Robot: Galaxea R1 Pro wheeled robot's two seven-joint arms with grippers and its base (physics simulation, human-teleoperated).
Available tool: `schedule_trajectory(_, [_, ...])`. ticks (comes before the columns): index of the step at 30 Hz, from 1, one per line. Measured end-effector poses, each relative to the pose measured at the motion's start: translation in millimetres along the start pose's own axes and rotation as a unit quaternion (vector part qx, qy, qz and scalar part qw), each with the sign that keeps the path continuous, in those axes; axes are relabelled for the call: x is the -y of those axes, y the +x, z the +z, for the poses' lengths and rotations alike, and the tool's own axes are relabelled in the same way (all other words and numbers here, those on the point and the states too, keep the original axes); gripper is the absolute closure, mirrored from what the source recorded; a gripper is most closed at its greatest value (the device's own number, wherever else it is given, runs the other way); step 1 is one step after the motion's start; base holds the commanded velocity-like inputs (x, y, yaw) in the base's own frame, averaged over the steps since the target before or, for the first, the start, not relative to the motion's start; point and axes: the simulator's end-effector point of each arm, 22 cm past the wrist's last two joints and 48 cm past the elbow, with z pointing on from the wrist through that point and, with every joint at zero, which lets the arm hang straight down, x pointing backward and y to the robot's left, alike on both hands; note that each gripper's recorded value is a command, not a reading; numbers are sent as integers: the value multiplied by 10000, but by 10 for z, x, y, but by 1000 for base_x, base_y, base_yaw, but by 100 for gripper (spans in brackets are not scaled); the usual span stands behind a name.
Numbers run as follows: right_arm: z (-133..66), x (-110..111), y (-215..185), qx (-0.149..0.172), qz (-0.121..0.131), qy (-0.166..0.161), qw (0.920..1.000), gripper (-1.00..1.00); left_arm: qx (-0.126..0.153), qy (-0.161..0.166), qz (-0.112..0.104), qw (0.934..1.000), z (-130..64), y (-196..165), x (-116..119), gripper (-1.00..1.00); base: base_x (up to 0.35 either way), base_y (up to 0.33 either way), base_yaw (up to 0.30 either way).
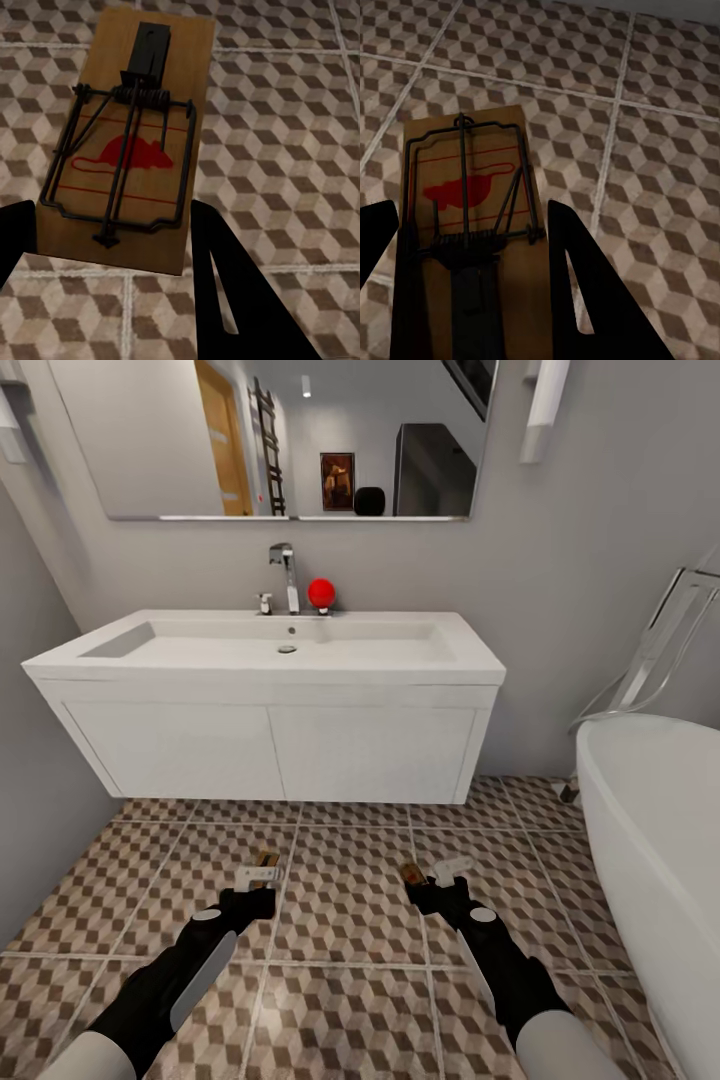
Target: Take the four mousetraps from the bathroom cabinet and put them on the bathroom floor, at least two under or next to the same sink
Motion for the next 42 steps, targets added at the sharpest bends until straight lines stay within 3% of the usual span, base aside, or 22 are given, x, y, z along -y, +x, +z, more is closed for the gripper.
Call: schedule_trajectory(42, [560, -61, 1243, -323, 58, -53, 9994, 100, -371, 79, 90, 9992, 680, 1209, 52, 100, 0, 0, 0])
